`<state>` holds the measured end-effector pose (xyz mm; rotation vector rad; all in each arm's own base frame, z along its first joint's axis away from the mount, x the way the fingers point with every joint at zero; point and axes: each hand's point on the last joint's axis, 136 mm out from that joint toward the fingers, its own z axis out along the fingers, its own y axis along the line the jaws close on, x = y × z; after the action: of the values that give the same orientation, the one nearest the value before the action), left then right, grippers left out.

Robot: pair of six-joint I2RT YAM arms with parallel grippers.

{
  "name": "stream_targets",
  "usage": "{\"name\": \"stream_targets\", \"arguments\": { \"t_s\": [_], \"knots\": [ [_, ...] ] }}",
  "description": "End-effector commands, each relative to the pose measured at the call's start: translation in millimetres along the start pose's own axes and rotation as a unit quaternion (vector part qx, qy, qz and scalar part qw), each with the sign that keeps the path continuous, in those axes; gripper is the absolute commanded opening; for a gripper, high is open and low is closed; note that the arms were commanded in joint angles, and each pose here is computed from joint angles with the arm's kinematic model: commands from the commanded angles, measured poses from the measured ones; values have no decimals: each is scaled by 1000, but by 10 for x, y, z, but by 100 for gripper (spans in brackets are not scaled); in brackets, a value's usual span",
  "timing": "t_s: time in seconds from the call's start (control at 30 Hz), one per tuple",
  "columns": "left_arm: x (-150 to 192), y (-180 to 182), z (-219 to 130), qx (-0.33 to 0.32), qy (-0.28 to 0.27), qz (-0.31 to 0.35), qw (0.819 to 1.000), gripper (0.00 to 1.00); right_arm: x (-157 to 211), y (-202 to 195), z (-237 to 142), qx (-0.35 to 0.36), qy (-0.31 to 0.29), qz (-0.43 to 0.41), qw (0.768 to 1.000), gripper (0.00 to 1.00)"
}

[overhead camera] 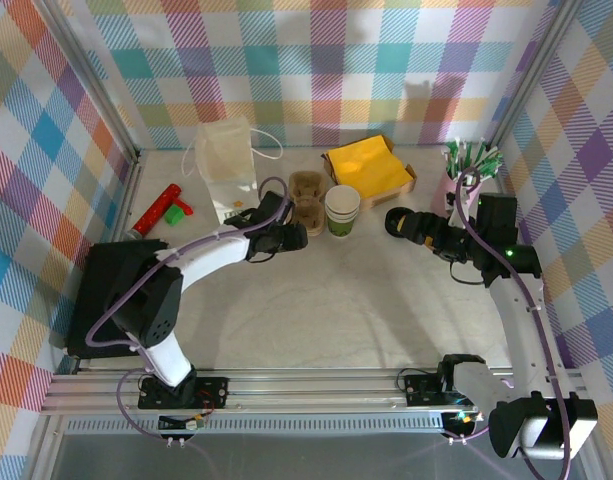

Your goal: Pack the takeout coffee

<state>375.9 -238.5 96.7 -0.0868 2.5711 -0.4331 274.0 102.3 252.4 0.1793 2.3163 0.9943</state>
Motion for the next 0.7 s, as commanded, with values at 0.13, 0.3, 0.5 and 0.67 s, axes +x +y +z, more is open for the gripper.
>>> {"name": "stream_targets", "arguments": {
  "t_s": [0.13,0.3,0.5,0.67],
  "knots": [
    [-416,61,106,-59,-57,-27,996,60,86,-6,-15,-1,4,-3,1000,85],
    [-535,62,256,-87,-59,-16,994,56,101,-24,-3,0,7,-1,1000,85],
    [-651,143,367,-130,-66,-5,989,54,126,-35,0,1,11,-3,1000,85],
    [-690,148,439,-141,-63,7,988,46,155,-62,8,4,14,-4,1000,85]
  ]
}}
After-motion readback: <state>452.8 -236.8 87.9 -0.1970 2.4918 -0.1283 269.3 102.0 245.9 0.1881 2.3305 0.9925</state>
